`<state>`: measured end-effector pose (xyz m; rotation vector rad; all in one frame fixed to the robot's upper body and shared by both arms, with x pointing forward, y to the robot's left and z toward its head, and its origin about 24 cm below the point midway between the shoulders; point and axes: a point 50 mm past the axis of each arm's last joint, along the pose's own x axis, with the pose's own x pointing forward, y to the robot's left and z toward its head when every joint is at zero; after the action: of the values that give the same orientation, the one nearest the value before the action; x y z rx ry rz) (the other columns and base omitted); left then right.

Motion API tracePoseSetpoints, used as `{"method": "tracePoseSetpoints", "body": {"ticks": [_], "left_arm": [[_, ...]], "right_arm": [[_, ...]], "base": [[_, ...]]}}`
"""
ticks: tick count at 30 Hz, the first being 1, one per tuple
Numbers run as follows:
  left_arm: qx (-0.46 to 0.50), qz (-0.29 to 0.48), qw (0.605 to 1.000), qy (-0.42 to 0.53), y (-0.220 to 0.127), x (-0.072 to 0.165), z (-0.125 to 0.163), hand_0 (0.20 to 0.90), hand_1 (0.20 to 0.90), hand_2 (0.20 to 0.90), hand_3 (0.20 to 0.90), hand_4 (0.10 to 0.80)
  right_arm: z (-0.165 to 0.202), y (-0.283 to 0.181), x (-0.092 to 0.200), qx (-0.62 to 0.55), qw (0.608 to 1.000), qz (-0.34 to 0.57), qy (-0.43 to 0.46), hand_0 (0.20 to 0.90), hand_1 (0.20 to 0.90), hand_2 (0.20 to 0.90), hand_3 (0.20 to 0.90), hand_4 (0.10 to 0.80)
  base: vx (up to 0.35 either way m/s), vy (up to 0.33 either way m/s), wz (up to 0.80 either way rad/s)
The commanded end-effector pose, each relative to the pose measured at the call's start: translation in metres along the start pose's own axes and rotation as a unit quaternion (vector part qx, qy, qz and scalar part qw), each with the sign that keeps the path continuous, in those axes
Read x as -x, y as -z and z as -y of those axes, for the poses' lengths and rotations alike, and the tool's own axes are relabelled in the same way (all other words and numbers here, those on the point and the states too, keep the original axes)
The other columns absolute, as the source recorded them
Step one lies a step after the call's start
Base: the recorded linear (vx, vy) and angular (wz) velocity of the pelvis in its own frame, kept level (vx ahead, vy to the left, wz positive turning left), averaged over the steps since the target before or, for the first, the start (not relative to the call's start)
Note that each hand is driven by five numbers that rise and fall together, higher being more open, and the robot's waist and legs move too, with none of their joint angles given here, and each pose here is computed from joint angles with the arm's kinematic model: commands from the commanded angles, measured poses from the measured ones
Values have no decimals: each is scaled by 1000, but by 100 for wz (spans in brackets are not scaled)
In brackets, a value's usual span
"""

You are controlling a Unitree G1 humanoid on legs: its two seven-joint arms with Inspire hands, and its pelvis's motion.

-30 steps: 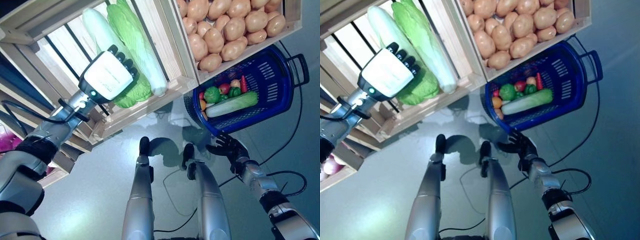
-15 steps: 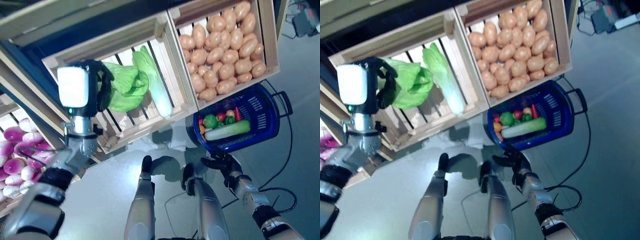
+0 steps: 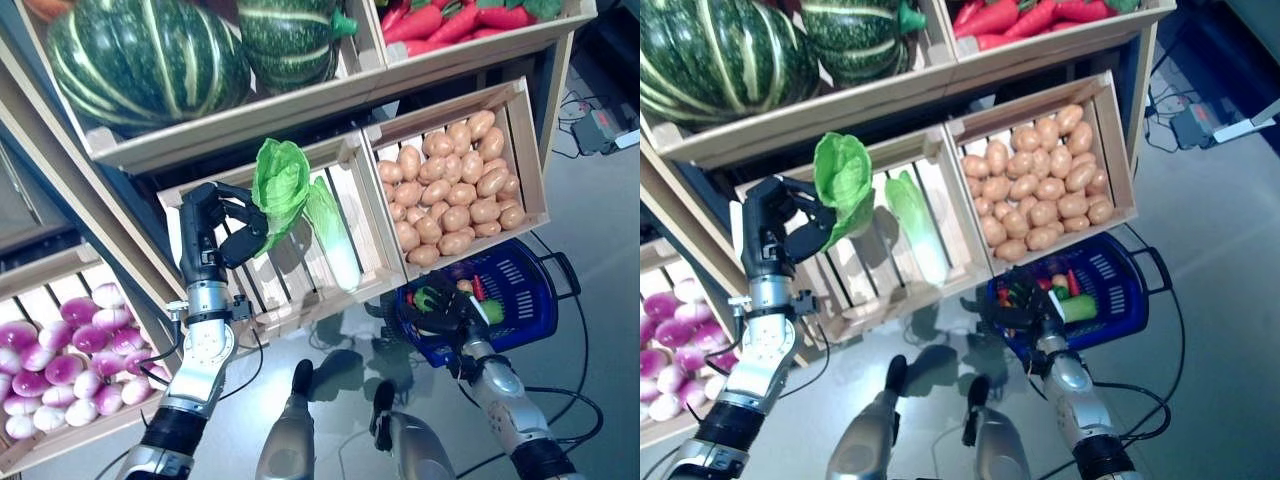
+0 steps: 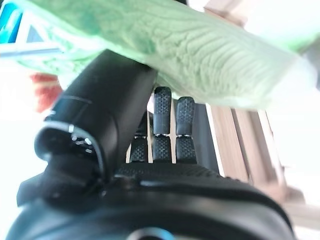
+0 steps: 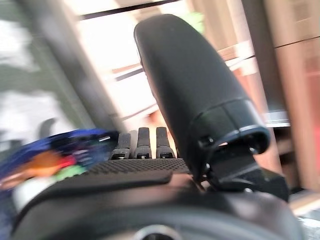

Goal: Put vegetables into the basket

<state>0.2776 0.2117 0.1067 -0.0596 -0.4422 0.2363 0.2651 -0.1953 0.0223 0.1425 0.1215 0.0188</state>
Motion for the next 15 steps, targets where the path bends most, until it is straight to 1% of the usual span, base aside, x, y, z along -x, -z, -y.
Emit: {"method": "tracePoseSetpoints", "body": {"ticks": [1,3,5,7,9,15], "left_arm": [[93,56,994,12,-21,-6,1,300,300,300,300,400],[130,23,991,22,-12,-5,3,300,300,300,300,400],[167,-9,986,26,-3,-3,4,300,300,300,300,400],[185,-28,982,24,3,-3,4,300,300,300,300,400],[211,-54,976,20,10,-2,6,300,300,300,300,400],[234,-90,968,16,20,1,9,300,300,300,300,400]], "right_arm": [[3,-26,12,38,995,72,-56,900,900,900,900,800],[-3,-42,12,36,990,100,-90,900,900,900,900,800],[-9,-50,10,38,986,111,-117,900,900,900,900,800],[-11,-56,8,52,984,112,-129,900,900,900,900,800],[-20,-68,5,61,978,121,-162,900,900,900,900,800],[-39,-80,2,53,968,118,-215,900,900,900,900,800]], "base": [[100,-2,-5],[104,-3,-4],[92,1,-4],[82,-5,-2],[106,-12,-3],[75,-7,-7]]}}
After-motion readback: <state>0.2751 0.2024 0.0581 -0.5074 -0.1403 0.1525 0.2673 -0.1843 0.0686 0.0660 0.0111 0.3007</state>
